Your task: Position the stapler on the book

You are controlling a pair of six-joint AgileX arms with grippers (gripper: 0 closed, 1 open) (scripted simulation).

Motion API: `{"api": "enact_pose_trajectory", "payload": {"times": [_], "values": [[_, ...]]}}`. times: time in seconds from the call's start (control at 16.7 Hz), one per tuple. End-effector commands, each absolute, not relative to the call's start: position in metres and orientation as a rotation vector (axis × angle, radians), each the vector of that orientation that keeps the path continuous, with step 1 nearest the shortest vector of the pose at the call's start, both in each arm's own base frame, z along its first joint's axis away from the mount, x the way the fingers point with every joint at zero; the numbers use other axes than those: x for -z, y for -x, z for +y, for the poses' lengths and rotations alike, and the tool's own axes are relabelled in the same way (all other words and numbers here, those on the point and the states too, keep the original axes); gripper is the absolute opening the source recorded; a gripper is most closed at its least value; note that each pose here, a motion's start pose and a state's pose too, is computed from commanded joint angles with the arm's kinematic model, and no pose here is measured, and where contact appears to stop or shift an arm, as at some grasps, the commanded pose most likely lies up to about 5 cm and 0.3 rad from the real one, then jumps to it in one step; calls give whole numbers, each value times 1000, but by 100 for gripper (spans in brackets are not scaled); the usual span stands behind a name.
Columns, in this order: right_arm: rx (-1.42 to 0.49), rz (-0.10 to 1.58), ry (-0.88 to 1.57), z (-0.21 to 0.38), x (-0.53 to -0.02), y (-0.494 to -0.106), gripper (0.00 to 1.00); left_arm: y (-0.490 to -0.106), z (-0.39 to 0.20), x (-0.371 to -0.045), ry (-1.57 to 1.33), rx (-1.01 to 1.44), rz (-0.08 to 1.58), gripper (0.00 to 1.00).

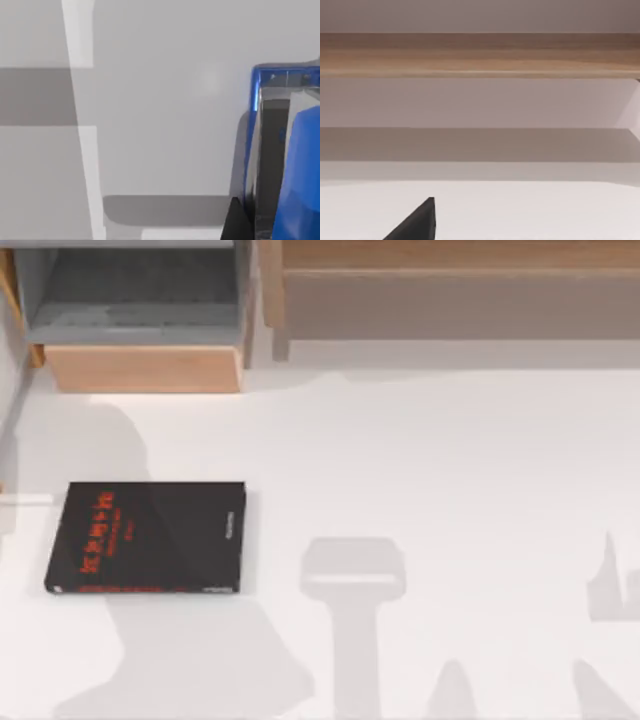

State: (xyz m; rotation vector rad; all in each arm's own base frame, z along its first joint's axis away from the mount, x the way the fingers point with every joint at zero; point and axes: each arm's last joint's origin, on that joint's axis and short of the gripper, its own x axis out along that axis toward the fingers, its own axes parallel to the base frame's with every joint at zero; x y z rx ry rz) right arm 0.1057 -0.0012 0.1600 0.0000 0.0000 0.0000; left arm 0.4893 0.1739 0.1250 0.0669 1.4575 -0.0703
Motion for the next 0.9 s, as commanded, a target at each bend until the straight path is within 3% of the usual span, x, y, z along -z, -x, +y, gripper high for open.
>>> {"api": "enact_pose_trajectory", "payload": {"times": [0.6, 0.9], "values": [[0, 0, 0, -1, -160, -106, 100, -489, 174, -132, -68, 67, 1445, 0], [0, 0, 0, -1, -160, -106, 100, -475, 177, -177, -54, 36, 1376, 0]]}}
